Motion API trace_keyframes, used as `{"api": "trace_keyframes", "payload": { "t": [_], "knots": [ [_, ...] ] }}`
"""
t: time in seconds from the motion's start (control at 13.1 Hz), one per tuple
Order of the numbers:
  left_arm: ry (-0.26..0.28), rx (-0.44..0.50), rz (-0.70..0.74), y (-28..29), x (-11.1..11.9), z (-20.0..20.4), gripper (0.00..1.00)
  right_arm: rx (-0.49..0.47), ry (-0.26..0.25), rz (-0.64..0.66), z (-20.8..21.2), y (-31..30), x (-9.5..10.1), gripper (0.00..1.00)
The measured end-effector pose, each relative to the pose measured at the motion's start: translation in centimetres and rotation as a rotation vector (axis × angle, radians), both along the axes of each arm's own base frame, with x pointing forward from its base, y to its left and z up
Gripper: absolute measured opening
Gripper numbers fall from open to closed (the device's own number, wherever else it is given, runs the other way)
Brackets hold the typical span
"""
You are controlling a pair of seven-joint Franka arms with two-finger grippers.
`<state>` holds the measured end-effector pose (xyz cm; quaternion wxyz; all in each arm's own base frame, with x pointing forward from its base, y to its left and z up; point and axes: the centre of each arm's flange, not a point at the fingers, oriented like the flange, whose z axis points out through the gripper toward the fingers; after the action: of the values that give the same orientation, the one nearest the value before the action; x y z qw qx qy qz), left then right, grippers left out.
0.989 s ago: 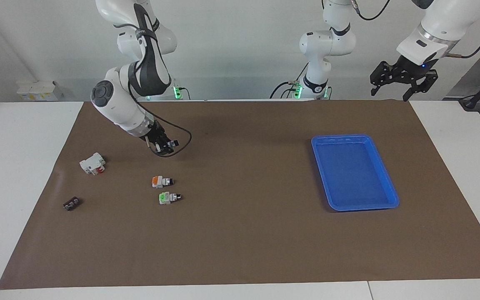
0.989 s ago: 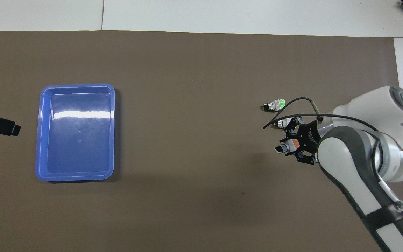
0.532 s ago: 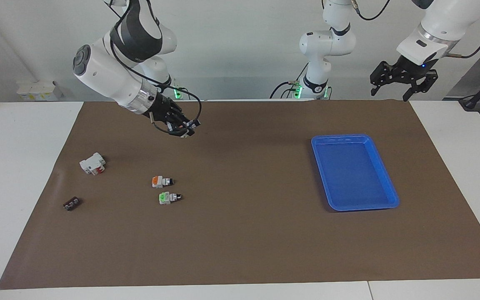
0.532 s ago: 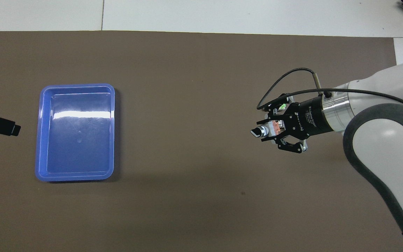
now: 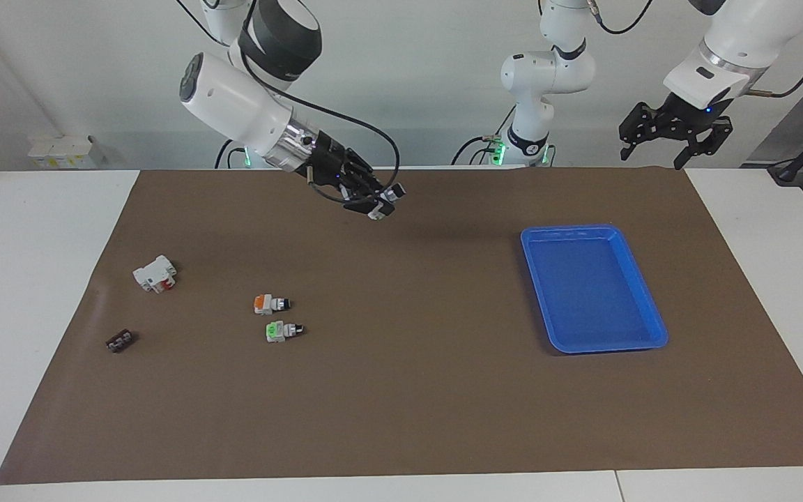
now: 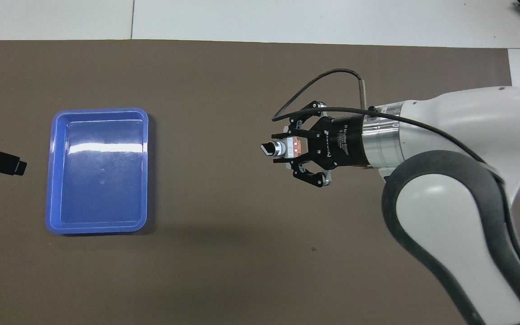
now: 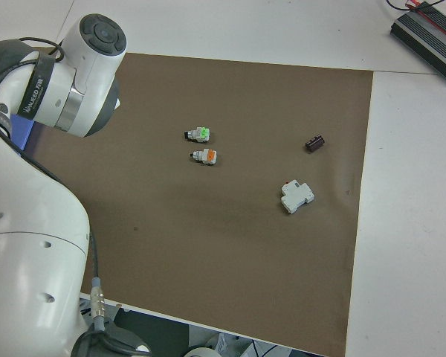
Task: Turn and place switch with both arms
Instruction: 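Grasp the orange switch with the right gripper and lift it, then carry the orange switch toward the blue tray and hold it there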
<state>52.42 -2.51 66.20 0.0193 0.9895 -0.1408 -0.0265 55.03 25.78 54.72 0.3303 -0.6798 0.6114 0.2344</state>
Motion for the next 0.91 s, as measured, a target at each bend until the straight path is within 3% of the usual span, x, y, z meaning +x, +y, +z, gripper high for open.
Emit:
{"api": "trace_keyframes", "payload": {
  "t": [0.53, 0.91],
  "knots": [
    [0.0, 0.0, 0.0, 0.0, 0.0, 0.0, 1.0, 0.03, -0.071, -0.001, -0.2, 9.7, -3.3, 0.41],
    [0.0, 0.0, 0.0, 0.0, 0.0, 0.0, 1.0, 0.042, -0.059, 0.019, 0.4, 12.3, -4.8, 0.41]
  ]
}}
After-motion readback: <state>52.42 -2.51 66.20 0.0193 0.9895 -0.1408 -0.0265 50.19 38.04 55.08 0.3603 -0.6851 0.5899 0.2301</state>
